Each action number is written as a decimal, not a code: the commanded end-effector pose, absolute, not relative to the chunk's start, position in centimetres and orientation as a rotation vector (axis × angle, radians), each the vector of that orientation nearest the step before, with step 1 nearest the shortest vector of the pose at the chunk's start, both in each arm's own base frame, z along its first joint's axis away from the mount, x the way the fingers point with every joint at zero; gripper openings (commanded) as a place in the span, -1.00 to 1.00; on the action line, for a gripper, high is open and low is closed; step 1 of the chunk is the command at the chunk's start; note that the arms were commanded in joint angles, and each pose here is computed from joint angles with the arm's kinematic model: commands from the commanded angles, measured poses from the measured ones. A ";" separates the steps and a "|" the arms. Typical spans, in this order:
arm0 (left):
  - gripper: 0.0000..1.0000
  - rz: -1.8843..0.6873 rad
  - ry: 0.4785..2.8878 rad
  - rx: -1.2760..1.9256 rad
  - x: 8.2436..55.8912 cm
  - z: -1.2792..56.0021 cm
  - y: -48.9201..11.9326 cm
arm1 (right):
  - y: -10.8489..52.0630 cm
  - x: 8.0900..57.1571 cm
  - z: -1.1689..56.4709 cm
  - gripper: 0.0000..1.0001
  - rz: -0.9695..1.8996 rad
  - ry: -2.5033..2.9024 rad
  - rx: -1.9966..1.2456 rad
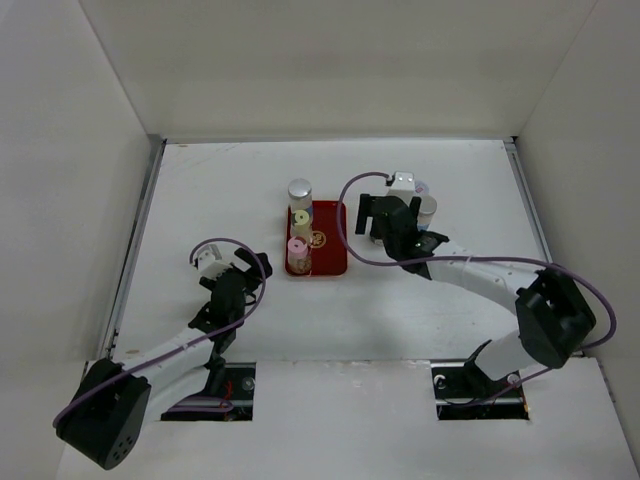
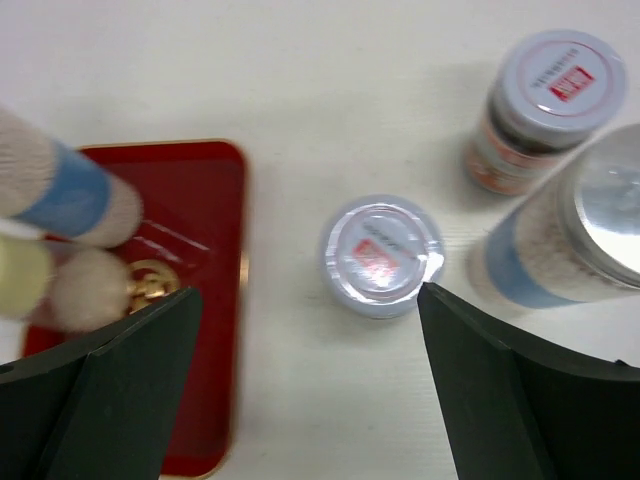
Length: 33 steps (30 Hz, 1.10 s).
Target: Organize the condiment bottles
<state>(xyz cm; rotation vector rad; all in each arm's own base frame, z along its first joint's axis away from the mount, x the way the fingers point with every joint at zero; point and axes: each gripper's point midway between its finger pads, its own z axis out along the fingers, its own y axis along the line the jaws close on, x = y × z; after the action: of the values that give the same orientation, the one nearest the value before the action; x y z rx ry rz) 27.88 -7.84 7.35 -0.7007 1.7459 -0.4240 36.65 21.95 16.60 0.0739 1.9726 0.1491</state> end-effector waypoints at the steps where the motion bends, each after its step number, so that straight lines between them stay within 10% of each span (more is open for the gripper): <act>1: 1.00 -0.457 1.702 -0.715 28.4 8.4 -8.0 | 20.1 37.6 15.7 0.93 0.098 1.980 0.133; 20: 1.00 -0.461 1.706 -0.706 28.4 8.3 -8.3 | 19.5 42.9 10.9 0.85 0.015 2.041 0.112; 33: 1.00 -0.460 1.710 -0.706 28.5 8.2 -8.3 | 20.3 42.7 16.7 0.03 0.063 1.911 0.108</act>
<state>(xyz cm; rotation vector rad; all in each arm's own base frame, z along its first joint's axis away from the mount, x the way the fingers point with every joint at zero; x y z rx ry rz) 27.89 -7.82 6.52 -0.6992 1.7708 -0.4055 41.16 18.79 8.62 0.0562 2.1128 -0.0395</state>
